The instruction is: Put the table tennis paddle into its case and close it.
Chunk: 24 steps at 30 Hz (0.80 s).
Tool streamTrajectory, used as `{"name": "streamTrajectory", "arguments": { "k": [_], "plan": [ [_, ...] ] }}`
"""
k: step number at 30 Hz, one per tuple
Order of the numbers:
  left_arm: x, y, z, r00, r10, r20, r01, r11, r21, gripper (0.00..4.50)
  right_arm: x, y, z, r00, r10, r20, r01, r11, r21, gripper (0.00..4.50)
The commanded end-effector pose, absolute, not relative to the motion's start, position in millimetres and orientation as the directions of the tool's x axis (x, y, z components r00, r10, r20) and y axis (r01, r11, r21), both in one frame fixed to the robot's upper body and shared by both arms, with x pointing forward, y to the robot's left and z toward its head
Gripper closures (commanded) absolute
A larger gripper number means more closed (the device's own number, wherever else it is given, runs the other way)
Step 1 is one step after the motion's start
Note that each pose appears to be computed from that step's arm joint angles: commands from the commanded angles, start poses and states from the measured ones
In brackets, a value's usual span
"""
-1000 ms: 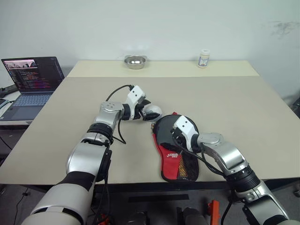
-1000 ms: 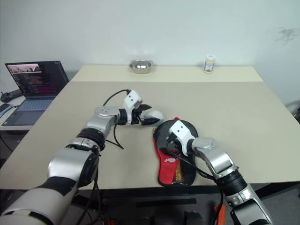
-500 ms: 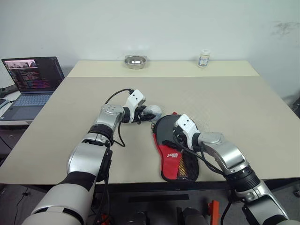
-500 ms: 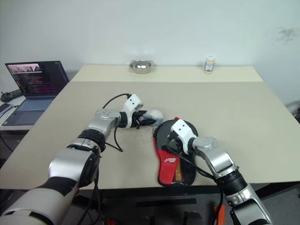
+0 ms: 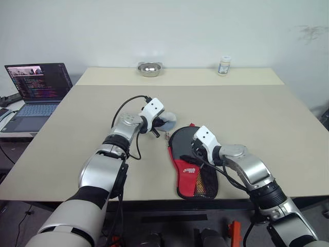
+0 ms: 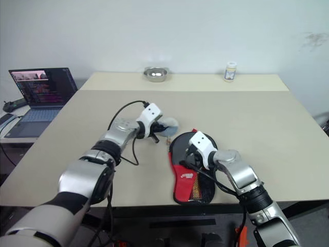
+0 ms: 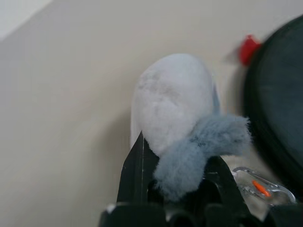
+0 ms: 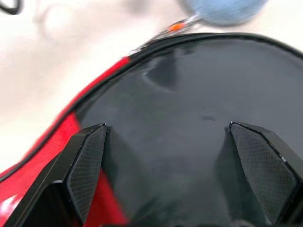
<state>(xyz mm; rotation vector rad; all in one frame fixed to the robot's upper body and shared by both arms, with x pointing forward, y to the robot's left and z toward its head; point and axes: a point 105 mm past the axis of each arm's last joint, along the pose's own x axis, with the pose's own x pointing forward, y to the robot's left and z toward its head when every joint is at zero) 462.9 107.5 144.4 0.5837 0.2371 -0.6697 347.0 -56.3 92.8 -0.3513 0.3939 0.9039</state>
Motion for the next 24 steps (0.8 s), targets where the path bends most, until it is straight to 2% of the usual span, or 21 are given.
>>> {"name": "streamTrajectory", "arguments": {
  "k": [1,7,11,16,19,24],
  "plan": [
    [474,87,179,0.828,-0.484,-0.284,0.549,0.593,0.59,4.32,326,-62,46,0.433,0.659,-0.615,-0.827,0.562,0.02,0.0],
    [475,50,199,0.849,-0.489,-0.199,0.459,0.499,0.735,4.32,325,-63,34,0.419,0.638,-0.646,-0.827,0.562,0.018,0.0],
    [469,16,207,0.833,-0.528,-0.165,0.378,0.326,0.866,4.32,322,-59,27,0.403,0.633,-0.661,-0.831,0.556,0.025,0.0],
    [456,-25,221,0.788,-0.607,-0.105,0.286,0.21,0.935,4.32,312,-54,20,0.378,0.634,-0.674,-0.843,0.537,0.032,0.0],
    [446,-50,229,0.744,-0.663,-0.077,0.262,0.184,0.947,4.32,308,-53,17,0.368,0.634,-0.68,-0.847,0.53,0.036,0.0],
    [425,-85,234,0.652,-0.755,-0.067,0.298,0.175,0.938,4.32,306,-52,15,0.366,0.634,-0.681,-0.848,0.529,0.037,0.0]
  ]
}}
